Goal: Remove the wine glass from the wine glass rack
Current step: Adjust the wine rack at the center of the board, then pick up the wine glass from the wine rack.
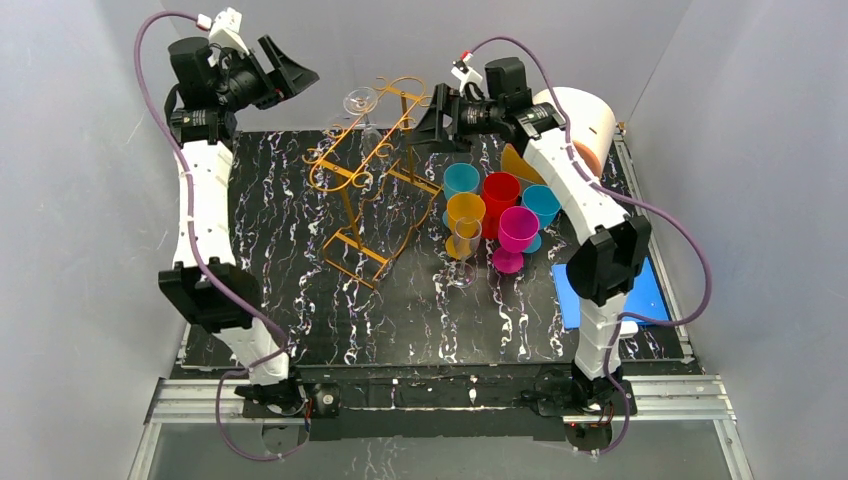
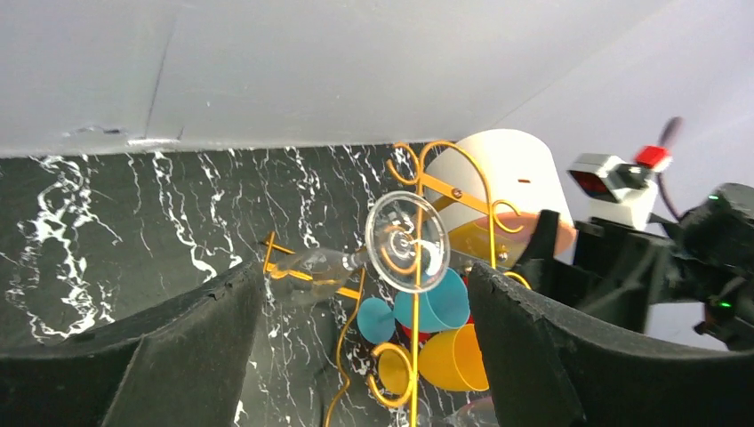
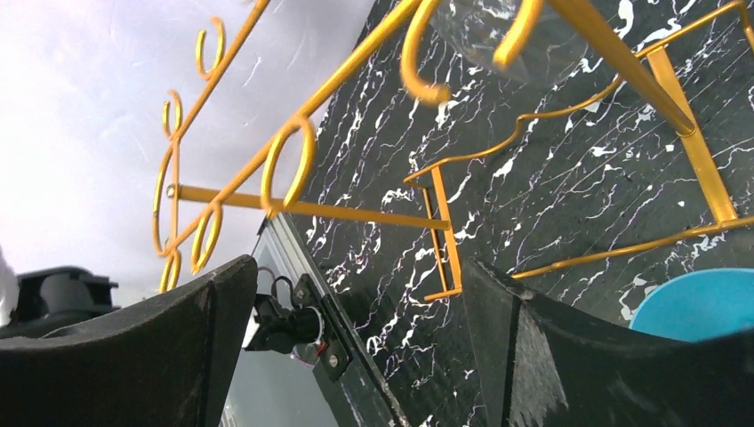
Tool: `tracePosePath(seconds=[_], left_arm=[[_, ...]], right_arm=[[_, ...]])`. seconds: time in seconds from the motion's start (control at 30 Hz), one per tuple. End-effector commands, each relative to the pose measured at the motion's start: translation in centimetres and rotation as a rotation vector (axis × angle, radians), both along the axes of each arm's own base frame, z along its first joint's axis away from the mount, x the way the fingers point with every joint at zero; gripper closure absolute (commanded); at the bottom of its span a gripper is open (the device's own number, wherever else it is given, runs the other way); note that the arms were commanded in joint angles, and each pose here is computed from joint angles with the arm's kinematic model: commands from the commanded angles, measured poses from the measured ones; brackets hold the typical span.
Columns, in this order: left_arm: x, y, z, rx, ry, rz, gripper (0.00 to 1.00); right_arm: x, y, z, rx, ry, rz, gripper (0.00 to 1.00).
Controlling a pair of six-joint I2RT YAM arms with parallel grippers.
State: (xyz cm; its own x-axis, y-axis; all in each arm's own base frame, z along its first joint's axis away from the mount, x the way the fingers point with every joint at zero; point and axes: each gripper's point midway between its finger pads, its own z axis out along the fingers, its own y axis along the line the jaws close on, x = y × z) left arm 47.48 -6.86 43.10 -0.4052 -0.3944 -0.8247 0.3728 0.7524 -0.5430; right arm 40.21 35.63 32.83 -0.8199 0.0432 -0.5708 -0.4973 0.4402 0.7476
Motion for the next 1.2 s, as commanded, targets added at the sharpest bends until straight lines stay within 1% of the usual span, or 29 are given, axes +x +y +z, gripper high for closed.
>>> tracePosePath(seconds=[0.0,0.07,0.13,0.2,0.33,0.4,0.53,0.6,0.67,0.77,0.83,0.87,0.93,1.0,1.07,1.17], left_arm=[[0.4,-2.0,-1.2,-0.069,0.045,-0.161,0.18],[0.6,-2.7,-1.0,-0.116,0.039,-0.205,0.18],[1.0,-3.6,-0.1,-0.199,-0.003,-0.25,0.18],[1.2,-4.1,0.7,-0.235,-0.042,-0.302,0.18],[1.3,-4.7,0.1,-0.229,-0.027,-0.352,0.24],[0.9,-5.1,-0.5,-0.221,-0.026,-0.374,0.31],[0.2,-5.3,-2.9,-0.199,0.027,-0.41,0.35],[0.2,-5.8,-3.1,-0.194,0.027,-0.411,0.35],[0.2,-6.2,-3.3,-0.195,0.032,-0.413,0.35],[0.3,-6.6,-4.0,-0.196,0.061,-0.42,0.35],[0.4,-6.8,-4.1,-0.187,0.057,-0.417,0.33],[0.6,-6.8,-4.0,-0.187,0.054,-0.412,0.33],[1.0,-6.9,-3.7,-0.193,0.051,-0.435,0.33],[1.8,-7.0,-4.3,-0.203,0.073,-0.441,0.35],[2.1,-7.1,-4.9,-0.207,0.086,-0.436,0.36],[1.7,-7.3,-5.2,-0.185,0.079,-0.443,0.36]], right_arm=[[-2.2,-1.3,5.2,0.044,-0.154,0.012,0.08],[-2.5,-2.0,5.3,0.025,-0.142,-0.023,0.07],[-3.2,-2.4,5.8,0.025,-0.146,-0.032,0.07],[-4.3,-3.1,6.9,0.03,-0.174,-0.038,0.06],[-6.1,-4.3,7.8,0.032,-0.192,-0.056,0.05],[-6.8,-4.7,8.3,0.047,-0.194,-0.068,0.13],[-8.3,-5.1,10.8,0.138,-0.223,-0.095,0.2],[-8.8,-5.5,11.2,0.16,-0.249,-0.113,0.21],[-8.8,-6.0,10.9,0.152,-0.259,-0.143,0.23],[-8.7,-6.6,10.0,0.127,-0.24,-0.193,0.24],[-8.9,-6.8,9.6,0.136,-0.219,-0.205,0.25],[-9.2,-6.7,9.6,0.15,-0.219,-0.189,0.26],[-10.3,-6.2,9.8,0.172,-0.222,-0.122,0.35],[-11.1,-6.0,10.0,0.162,-0.235,-0.065,0.33],[-11.3,-6.2,9.9,0.138,-0.24,-0.057,0.33],[-11.3,-6.6,9.2,0.1,-0.251,-0.064,0.34]])
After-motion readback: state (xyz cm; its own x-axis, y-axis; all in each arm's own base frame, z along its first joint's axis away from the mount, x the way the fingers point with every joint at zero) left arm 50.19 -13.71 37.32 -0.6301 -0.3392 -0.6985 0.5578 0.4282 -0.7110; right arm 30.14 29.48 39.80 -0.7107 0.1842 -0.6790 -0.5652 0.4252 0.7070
